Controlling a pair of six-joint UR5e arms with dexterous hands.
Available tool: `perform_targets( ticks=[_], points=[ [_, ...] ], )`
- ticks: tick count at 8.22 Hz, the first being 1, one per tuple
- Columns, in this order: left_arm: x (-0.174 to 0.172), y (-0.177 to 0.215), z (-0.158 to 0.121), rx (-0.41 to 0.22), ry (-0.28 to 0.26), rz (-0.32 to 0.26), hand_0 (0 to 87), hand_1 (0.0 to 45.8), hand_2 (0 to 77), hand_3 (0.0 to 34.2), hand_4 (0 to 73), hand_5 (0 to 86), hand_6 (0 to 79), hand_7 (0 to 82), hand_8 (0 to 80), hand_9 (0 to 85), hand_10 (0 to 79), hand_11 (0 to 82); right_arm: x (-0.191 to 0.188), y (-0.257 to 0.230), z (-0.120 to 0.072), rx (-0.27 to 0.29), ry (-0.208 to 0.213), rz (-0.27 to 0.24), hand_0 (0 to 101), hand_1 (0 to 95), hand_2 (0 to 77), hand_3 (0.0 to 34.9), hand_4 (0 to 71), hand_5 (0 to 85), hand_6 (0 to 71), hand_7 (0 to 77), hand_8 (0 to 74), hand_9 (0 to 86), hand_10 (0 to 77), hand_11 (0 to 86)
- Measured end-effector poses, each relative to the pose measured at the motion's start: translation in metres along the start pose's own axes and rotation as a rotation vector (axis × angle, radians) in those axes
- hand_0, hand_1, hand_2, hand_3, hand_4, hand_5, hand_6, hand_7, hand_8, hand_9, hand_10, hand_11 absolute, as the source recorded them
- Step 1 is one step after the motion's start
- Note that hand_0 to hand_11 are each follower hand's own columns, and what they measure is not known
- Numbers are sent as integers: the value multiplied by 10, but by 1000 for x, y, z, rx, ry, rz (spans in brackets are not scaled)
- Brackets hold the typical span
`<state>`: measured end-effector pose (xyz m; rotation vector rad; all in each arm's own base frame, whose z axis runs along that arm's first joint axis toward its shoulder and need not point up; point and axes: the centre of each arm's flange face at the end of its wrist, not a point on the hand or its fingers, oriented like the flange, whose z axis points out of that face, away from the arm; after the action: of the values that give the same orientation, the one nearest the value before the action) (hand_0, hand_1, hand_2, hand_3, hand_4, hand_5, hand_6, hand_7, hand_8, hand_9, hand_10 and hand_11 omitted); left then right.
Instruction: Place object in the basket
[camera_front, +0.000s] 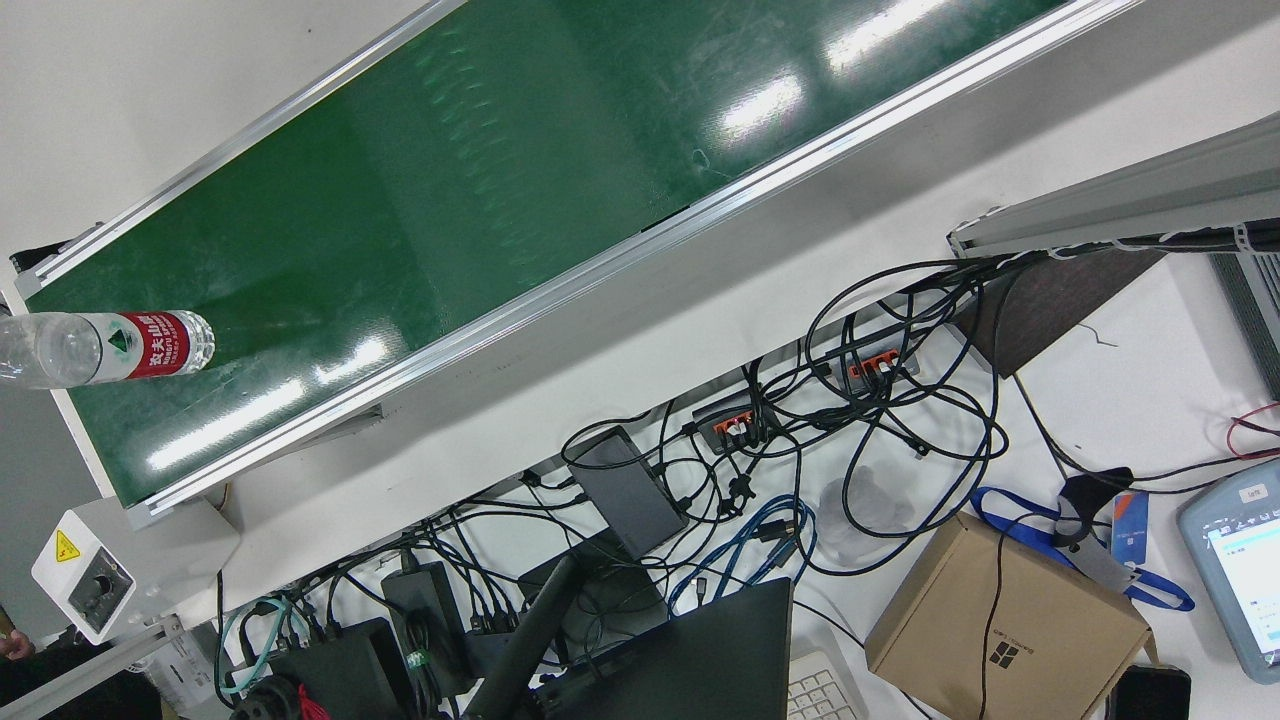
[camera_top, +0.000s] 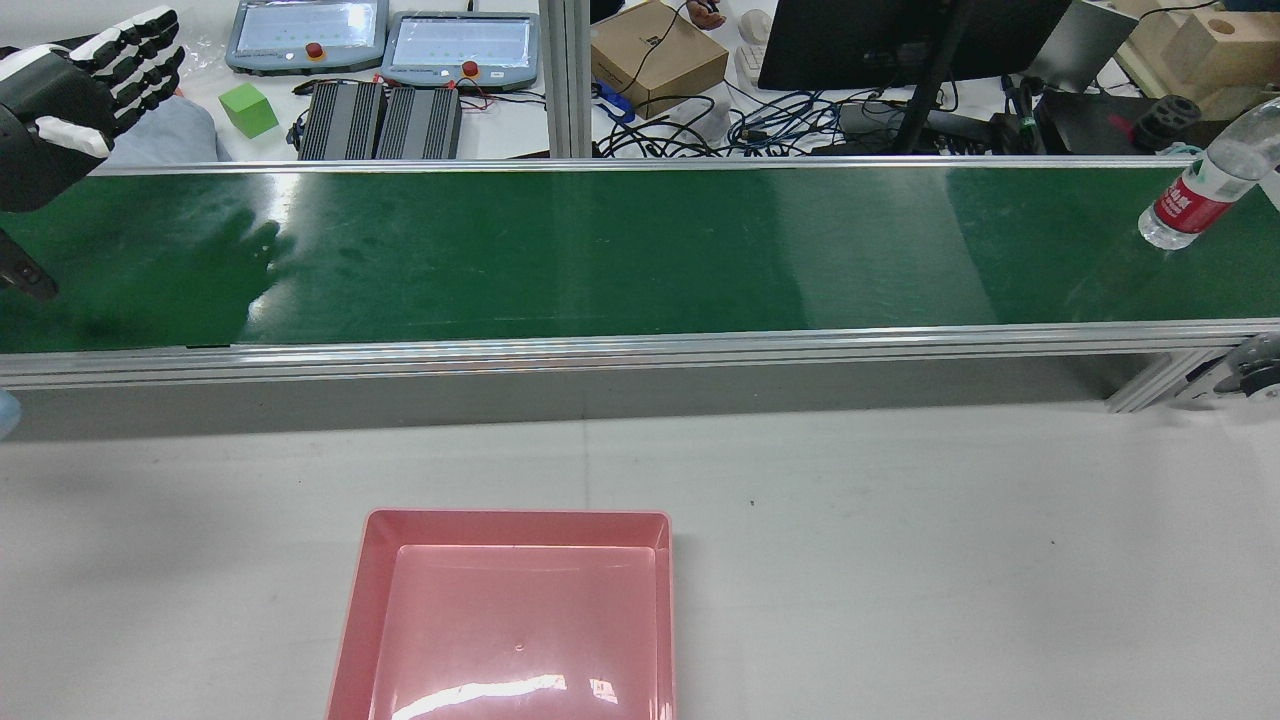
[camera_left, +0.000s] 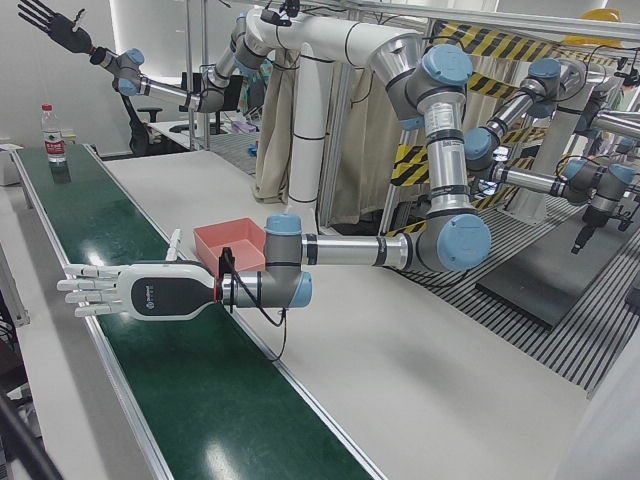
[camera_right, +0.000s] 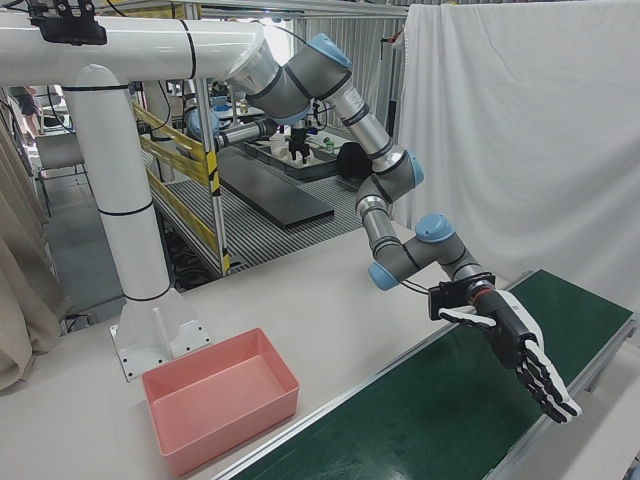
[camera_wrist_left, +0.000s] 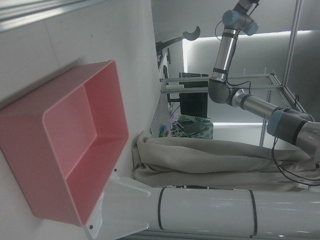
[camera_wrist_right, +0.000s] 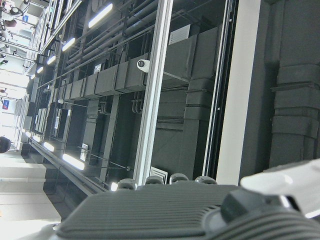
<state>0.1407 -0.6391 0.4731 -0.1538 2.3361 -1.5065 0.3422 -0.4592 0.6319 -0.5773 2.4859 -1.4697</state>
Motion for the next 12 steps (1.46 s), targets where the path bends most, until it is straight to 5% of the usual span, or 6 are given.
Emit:
perform_targets(
  ticks=[12],
  points=[
    [-6,14,9,-21,-7,-3,480,11,11,12,5,104,0,5,11,11,0,16,0,0,0,0,0,0,3,0,11,1,5,0,0,5,0,0,5,0]
  ],
)
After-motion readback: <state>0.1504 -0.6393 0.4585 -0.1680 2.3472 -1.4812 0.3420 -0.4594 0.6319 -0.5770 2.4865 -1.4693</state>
